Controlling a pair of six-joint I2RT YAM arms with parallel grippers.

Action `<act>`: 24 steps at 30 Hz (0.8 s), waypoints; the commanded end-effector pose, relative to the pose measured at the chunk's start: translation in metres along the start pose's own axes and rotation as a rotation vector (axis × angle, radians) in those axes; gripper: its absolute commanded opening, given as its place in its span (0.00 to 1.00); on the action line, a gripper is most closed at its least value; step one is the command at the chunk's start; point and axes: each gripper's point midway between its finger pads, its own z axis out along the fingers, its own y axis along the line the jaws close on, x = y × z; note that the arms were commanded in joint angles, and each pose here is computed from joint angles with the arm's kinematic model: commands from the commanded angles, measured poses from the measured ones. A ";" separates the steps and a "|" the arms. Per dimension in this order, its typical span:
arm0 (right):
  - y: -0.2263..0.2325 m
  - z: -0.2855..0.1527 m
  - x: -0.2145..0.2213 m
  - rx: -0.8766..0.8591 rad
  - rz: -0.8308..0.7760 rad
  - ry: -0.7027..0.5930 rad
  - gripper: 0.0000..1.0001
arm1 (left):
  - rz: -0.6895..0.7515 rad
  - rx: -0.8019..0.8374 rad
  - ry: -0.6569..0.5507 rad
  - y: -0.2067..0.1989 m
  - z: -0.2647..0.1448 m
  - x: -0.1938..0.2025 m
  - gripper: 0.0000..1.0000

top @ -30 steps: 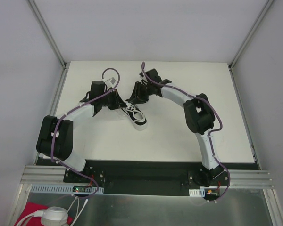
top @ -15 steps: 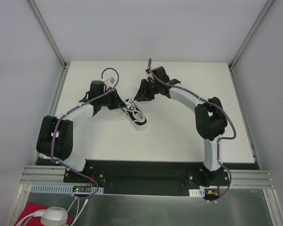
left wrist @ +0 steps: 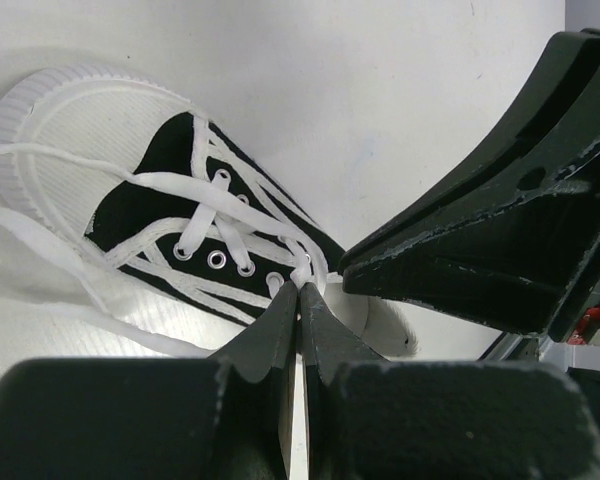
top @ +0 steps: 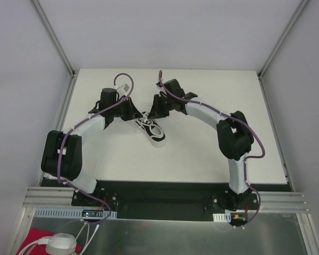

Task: Tie the shoes
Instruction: Cross the shoelace with the shoelace.

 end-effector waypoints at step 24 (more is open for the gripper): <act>-0.008 0.008 0.005 0.039 -0.020 -0.014 0.06 | 0.028 0.004 0.009 0.001 0.000 -0.006 0.00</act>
